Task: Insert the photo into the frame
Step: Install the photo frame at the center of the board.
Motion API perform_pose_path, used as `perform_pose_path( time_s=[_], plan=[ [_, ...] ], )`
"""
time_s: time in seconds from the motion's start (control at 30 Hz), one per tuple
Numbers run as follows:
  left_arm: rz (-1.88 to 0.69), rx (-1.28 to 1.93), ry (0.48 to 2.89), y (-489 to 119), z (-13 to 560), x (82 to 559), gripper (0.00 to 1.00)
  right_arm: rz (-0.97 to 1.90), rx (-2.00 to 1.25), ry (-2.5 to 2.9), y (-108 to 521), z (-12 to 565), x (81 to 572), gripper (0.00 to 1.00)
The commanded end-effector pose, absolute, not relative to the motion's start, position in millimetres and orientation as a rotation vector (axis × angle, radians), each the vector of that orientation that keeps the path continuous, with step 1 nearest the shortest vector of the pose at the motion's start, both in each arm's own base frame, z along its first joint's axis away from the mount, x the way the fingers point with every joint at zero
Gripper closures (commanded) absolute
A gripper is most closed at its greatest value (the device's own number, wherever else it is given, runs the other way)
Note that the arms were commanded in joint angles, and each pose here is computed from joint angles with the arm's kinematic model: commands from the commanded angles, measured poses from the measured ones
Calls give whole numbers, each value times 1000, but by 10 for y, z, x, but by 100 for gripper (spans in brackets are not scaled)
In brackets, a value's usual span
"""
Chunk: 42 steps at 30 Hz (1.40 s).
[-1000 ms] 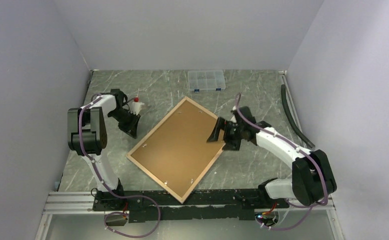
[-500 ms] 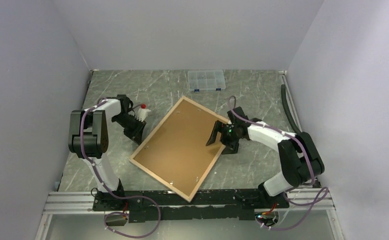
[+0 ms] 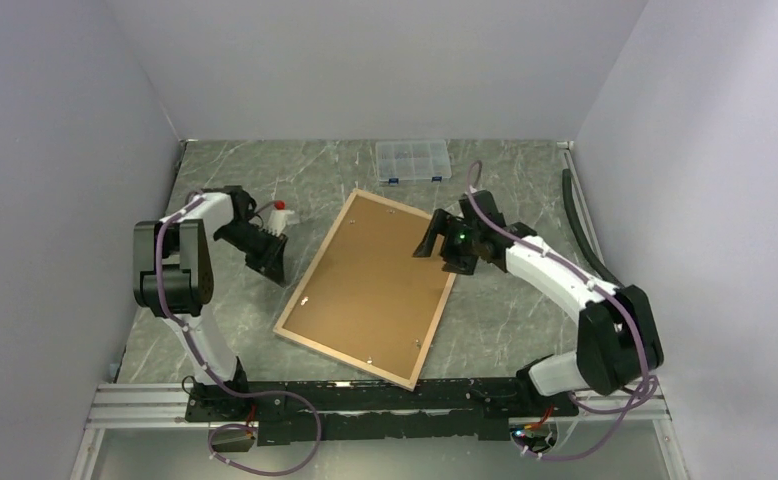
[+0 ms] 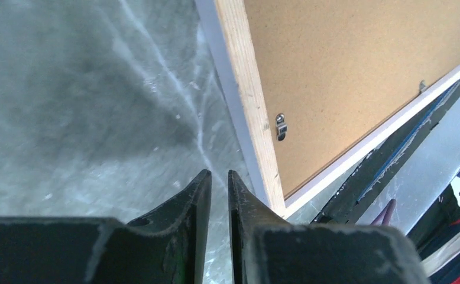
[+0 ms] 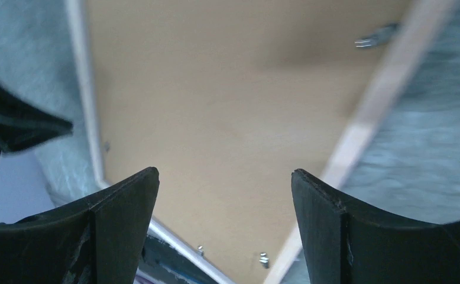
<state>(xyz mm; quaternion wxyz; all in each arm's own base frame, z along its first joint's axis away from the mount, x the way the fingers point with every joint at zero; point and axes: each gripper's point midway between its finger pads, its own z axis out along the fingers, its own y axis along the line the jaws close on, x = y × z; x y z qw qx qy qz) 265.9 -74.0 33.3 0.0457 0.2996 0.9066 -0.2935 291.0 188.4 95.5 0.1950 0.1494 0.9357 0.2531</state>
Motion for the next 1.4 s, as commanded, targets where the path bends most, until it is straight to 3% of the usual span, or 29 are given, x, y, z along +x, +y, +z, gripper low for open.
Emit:
perform_pose_path(
  time_s=[0.0,0.27,0.43,0.63,1.37],
  plan=[
    [-1078,922,2618,-821,698,2653,76,899,211,2474,2501,1340,2826,15],
    [-1191,970,2608,-865,493,2487,69,1161,-122,2446,3854,1277,2723,17],
    [-1183,978,2619,-846,415,2506,70,1246,-96,2520,4367,1099,2769,18],
    [-1177,998,2593,-854,386,2473,72,1370,100,2597,4609,885,2664,21],
    [-1020,1173,2474,-839,319,2310,71,1324,464,2743,4908,594,2491,35]
  ],
)
